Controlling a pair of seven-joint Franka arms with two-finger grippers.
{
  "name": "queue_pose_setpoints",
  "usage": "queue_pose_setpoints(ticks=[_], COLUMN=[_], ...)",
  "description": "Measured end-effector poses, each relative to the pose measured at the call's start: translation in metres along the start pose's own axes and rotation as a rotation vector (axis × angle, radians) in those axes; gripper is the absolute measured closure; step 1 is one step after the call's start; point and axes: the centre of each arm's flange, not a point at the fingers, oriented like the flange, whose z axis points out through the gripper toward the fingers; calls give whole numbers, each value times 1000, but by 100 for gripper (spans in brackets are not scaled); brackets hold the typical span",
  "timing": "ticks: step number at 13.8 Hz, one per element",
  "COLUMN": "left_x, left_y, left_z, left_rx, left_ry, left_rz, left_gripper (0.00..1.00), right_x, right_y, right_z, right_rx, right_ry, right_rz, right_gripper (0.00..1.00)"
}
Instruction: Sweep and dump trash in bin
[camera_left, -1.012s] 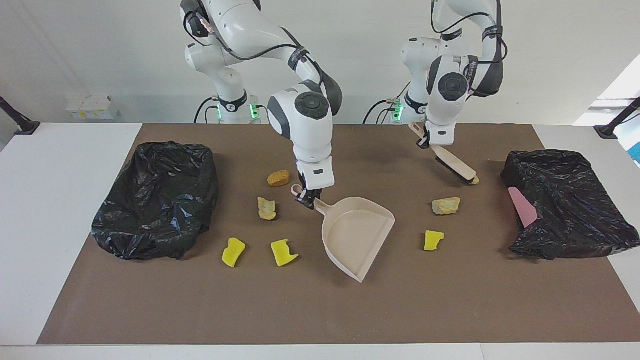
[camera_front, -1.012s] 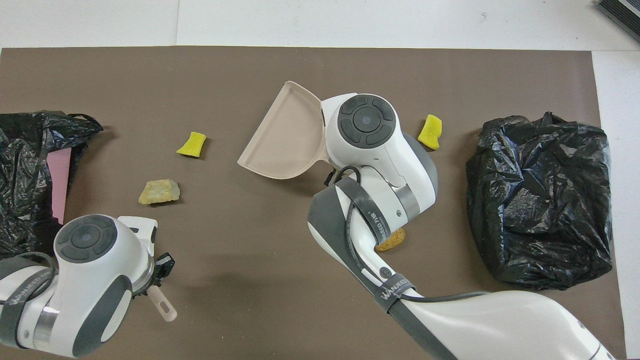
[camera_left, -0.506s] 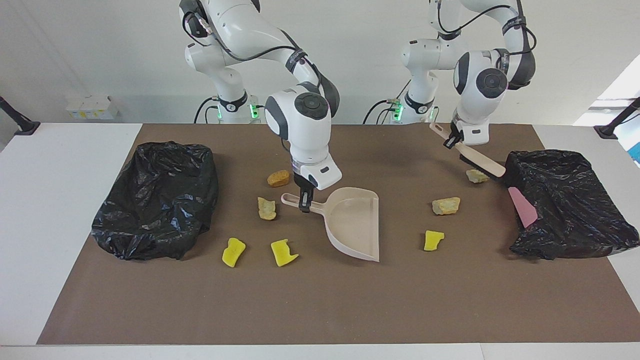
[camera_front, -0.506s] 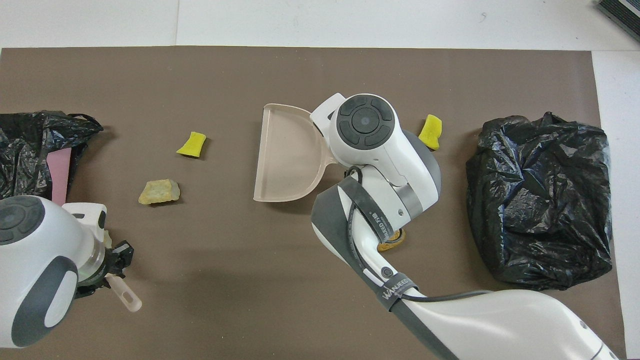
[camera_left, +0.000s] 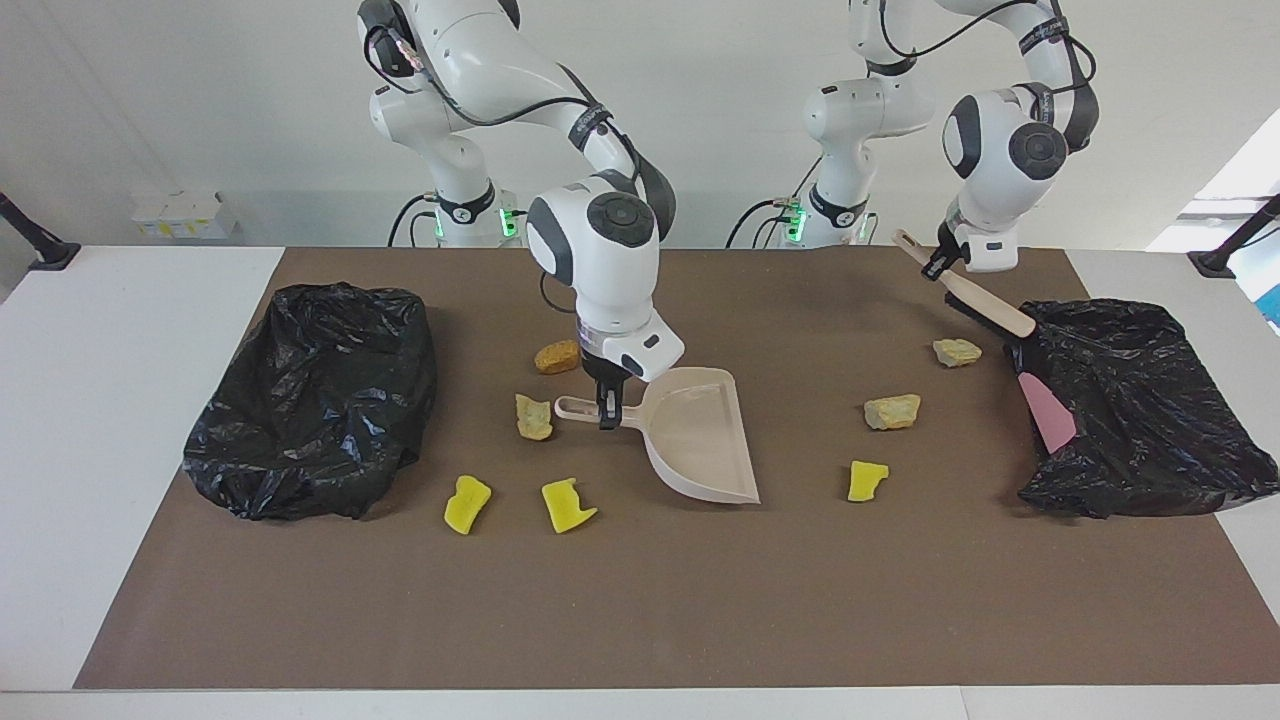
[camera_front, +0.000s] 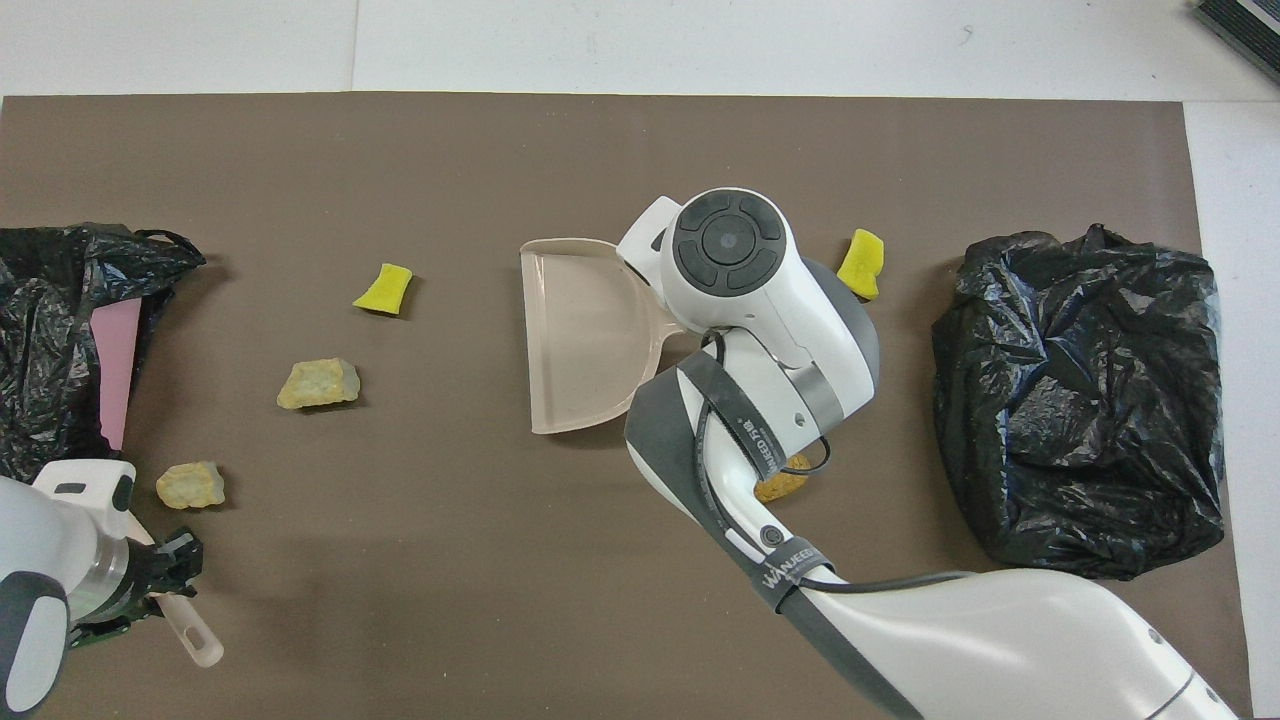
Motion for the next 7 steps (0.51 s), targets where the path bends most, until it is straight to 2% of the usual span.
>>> queue_pose_setpoints(ticks=[3, 6, 7], left_x=[-2, -19, -26], left_y=[14, 47, 60], left_z=[19, 28, 27], left_rx=[-36, -50, -75], left_ry=[51, 76, 80], left_rz=[34, 126, 163], left_gripper=[74, 74, 74], right_x=[7, 8, 8], right_y=[-3, -6, -7], right_z=[12, 19, 20], right_rx=[5, 18, 19], right_ry=[-26, -33, -34], right_rz=[-28, -36, -36], right_gripper=[68, 68, 68])
